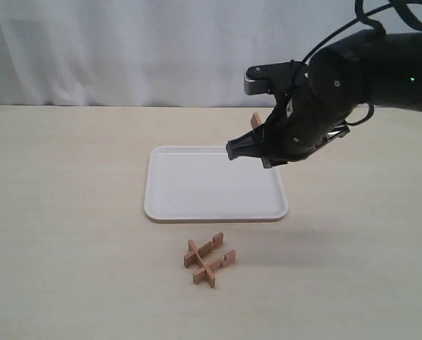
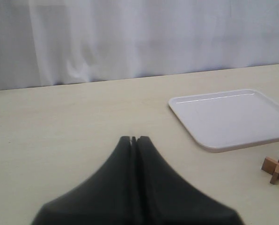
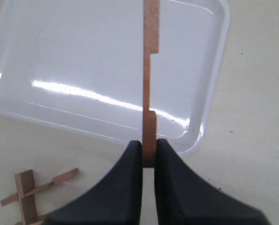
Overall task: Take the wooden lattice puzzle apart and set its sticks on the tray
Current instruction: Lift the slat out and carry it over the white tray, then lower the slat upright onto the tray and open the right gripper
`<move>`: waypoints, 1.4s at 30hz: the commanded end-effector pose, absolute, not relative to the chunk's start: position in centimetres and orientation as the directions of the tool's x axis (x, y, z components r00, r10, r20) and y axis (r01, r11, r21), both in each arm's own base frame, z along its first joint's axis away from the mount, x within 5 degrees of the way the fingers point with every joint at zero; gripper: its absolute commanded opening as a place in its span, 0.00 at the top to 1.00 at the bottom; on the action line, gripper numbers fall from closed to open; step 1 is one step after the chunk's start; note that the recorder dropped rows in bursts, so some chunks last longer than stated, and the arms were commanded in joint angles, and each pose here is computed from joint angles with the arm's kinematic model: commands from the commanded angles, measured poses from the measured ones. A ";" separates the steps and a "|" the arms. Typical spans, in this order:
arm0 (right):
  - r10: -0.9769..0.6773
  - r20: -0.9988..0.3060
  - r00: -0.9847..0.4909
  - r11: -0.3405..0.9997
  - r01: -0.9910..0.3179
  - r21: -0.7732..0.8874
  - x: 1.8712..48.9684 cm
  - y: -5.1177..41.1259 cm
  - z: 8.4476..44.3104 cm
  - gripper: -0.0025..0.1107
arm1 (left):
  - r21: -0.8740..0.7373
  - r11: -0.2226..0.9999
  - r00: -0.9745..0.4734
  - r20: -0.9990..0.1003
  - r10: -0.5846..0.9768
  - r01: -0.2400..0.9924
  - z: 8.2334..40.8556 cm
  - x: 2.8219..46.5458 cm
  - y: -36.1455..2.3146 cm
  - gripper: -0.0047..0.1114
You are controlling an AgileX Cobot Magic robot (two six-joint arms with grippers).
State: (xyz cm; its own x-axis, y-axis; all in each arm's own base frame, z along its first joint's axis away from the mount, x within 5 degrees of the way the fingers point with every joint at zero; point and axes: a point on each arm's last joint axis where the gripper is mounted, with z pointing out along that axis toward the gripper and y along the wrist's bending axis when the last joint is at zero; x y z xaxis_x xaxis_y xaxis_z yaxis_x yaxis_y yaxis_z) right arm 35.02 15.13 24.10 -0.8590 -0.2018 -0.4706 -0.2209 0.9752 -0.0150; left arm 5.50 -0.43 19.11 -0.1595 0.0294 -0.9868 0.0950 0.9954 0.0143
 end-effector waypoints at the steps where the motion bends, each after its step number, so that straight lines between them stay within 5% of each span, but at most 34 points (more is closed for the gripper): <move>1: -0.206 -0.411 -0.888 0.977 -0.207 -0.044 37.2 15.6 23.7 0.94 | 0.010 0.995 -0.151 -0.988 0.025 0.095 19.1 5.5 -0.4 0.96; 17: -0.176 -0.141 -0.974 0.984 -0.176 -0.011 44.5 15.2 16.7 0.94 | 0.010 0.995 -0.151 -0.988 0.025 0.095 19.1 5.5 -0.4 0.96; 26: -0.178 -0.147 -0.973 0.984 -0.178 -0.017 46.1 15.6 13.7 0.94 | 0.010 0.995 -0.151 -0.988 0.025 0.095 19.1 5.5 -0.4 0.96; 42: -0.168 -0.162 -0.972 0.986 -0.169 -0.009 46.2 15.7 13.5 0.89 | 0.010 0.995 -0.151 -0.988 0.025 0.095 19.1 5.5 -0.4 0.96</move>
